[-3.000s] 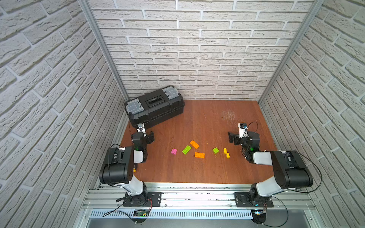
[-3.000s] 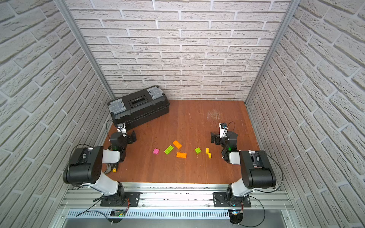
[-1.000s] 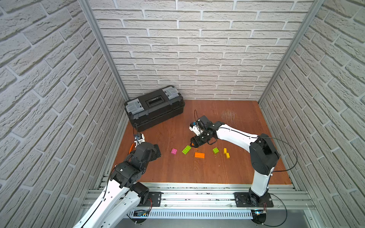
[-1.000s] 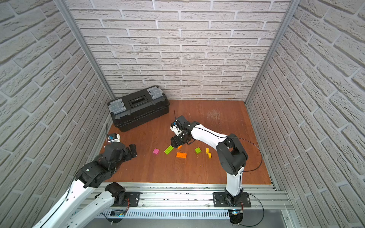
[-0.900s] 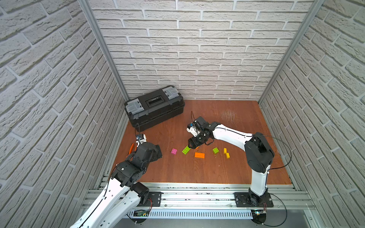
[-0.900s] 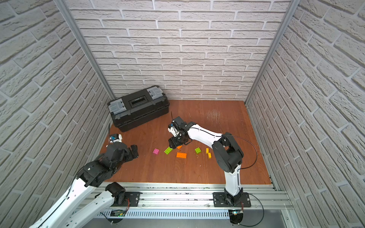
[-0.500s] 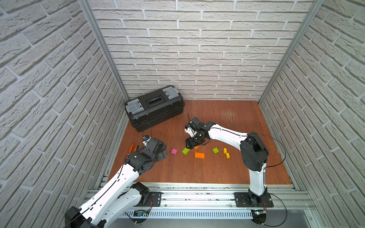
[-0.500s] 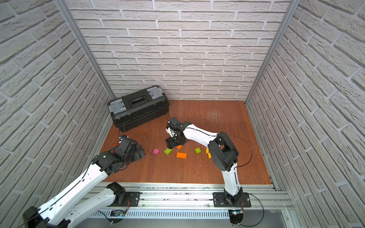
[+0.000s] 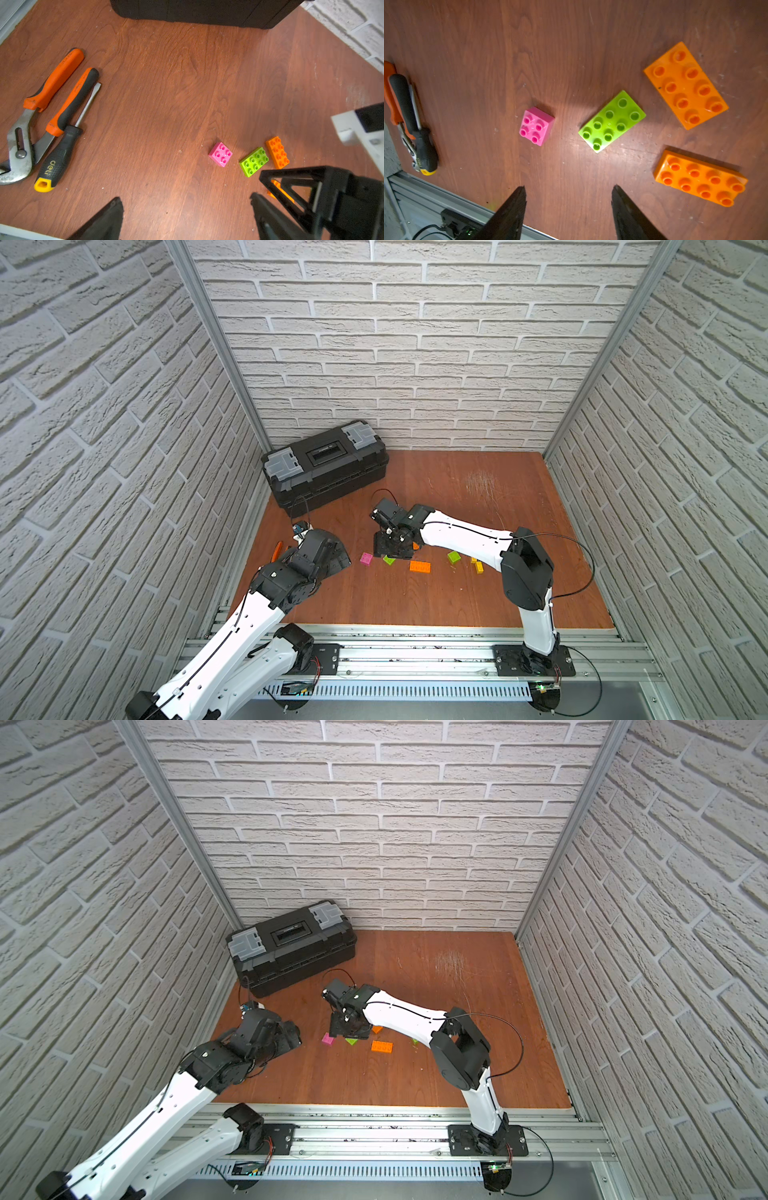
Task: Assemble a carrot with lego
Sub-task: Pick up the lego brick from the center of the board.
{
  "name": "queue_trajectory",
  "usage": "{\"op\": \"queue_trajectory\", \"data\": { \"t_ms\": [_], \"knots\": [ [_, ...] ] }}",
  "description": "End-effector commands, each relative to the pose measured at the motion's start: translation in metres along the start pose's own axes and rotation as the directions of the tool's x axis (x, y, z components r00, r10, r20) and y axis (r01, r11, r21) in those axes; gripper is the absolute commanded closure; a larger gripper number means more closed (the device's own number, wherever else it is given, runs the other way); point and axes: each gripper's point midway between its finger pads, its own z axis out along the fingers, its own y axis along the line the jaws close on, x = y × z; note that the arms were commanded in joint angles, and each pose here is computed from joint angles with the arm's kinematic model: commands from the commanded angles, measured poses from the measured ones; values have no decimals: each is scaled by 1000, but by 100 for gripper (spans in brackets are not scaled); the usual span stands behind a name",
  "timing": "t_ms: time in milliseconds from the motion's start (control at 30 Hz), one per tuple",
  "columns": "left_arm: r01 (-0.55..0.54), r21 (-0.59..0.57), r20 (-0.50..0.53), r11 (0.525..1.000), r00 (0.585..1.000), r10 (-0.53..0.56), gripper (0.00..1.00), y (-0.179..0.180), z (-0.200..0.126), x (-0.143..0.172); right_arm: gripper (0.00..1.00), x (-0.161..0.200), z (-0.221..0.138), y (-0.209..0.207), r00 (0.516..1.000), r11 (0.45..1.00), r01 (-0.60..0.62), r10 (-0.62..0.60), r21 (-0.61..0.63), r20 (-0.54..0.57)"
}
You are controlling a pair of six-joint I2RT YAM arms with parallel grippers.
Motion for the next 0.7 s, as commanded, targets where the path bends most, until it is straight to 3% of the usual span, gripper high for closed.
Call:
{"op": "queue_trajectory", "data": {
  "t_ms": [0, 300, 667],
  "knots": [
    [10, 5, 28, 1000, 1000, -10, 2, 8, -3, 0, 33, 0, 12, -22, 993, 988, -119, 119, 101, 7],
    [-22, 78, 0, 997, 1000, 23, 2, -4, 2, 7, 31, -3, 20, -30, 986, 976, -167, 165, 141, 26],
    [23, 111, 65, 994, 997, -31, 2, 7, -9, 4, 31, 2, 40, -35, 984, 968, -174, 177, 181, -1]
  ]
}}
